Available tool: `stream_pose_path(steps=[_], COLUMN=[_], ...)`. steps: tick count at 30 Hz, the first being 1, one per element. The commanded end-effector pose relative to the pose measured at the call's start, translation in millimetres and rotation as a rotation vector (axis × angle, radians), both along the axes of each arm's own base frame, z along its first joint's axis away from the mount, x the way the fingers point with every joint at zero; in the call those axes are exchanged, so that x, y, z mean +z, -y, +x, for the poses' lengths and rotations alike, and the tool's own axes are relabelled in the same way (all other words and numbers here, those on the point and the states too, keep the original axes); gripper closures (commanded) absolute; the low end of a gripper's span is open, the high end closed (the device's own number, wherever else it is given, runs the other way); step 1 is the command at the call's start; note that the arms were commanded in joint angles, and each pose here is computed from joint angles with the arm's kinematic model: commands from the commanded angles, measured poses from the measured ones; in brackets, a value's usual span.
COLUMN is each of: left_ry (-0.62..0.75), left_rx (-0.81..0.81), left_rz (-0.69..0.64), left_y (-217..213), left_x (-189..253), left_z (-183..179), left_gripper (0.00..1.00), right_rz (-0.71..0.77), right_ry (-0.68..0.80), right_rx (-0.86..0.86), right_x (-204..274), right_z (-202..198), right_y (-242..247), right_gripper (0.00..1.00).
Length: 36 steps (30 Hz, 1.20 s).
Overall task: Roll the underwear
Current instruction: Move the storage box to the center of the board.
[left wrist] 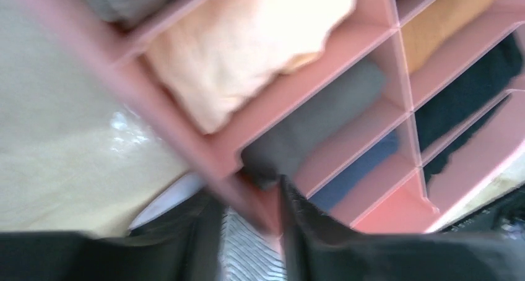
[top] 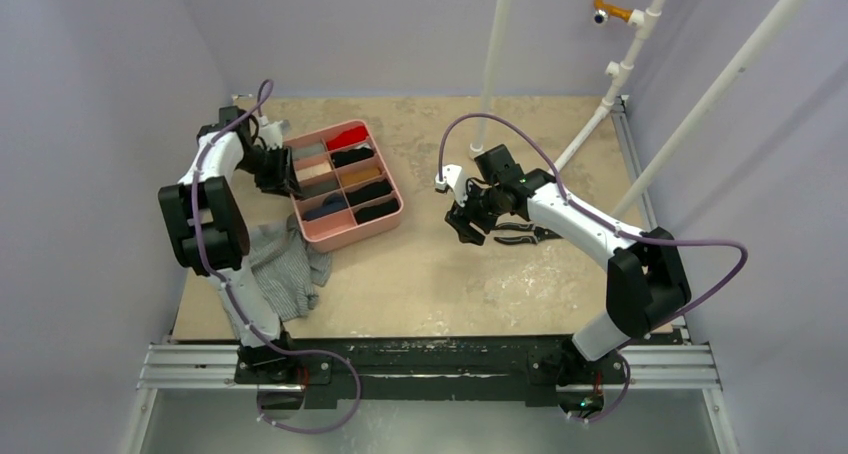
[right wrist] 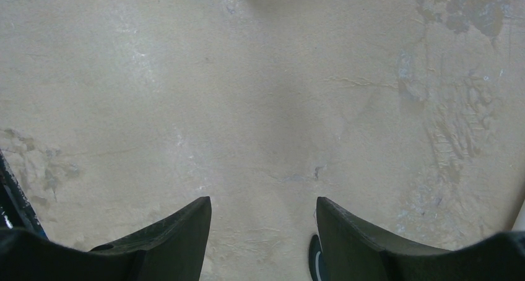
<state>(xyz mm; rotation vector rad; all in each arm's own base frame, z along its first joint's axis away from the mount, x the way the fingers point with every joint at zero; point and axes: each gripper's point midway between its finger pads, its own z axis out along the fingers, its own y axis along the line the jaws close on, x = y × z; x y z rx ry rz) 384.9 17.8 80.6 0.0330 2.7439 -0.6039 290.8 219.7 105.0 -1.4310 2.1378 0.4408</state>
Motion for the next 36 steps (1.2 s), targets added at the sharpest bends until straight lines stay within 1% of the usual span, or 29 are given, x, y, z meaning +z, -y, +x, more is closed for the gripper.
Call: stream_pose_path(steps=[1,2,3,11,17,27,33,36], left_ry=[0.101,0.106,0.114,0.171,0.190,0.179,0.182,0.202], left_rx=[0.072,0.088,0.099,0.204,0.280,0.249,0.217,0.206], left_rz=[-0.023,-0.031,-0.040,-0.199,-0.301,-0.432,-0.458,-0.445], left_y=[2,2,3,20,32,62,76,81], left_x=[25,28,30,68,79,85,87,89], left_z=[47,53,59,109,130,146,154,158], left_gripper=[0.85,0.99,1.00,1.00,1.00,1.00,1.00,1.00], right_rz=[0.028,0.028,0.026,0.017,0.011,-0.002,-0.006,-0.008], right_ry=[0.032,0.031,0.030,0.017,0.009,-0.013,-0.023,-0.027], right_rx=[0.010,0.010,0.009,0.007,0.009,0.011,0.011,0.012], right_x=[9,9,9,3,0,-10,-12,-13], right_z=[2,2,3,3,4,4,5,4], right_y=[-2,-2,-1,-1,-2,-2,-3,-3], right_gripper=[0.38,0.38,0.38,0.38,0.38,0.38,0.38,0.38])
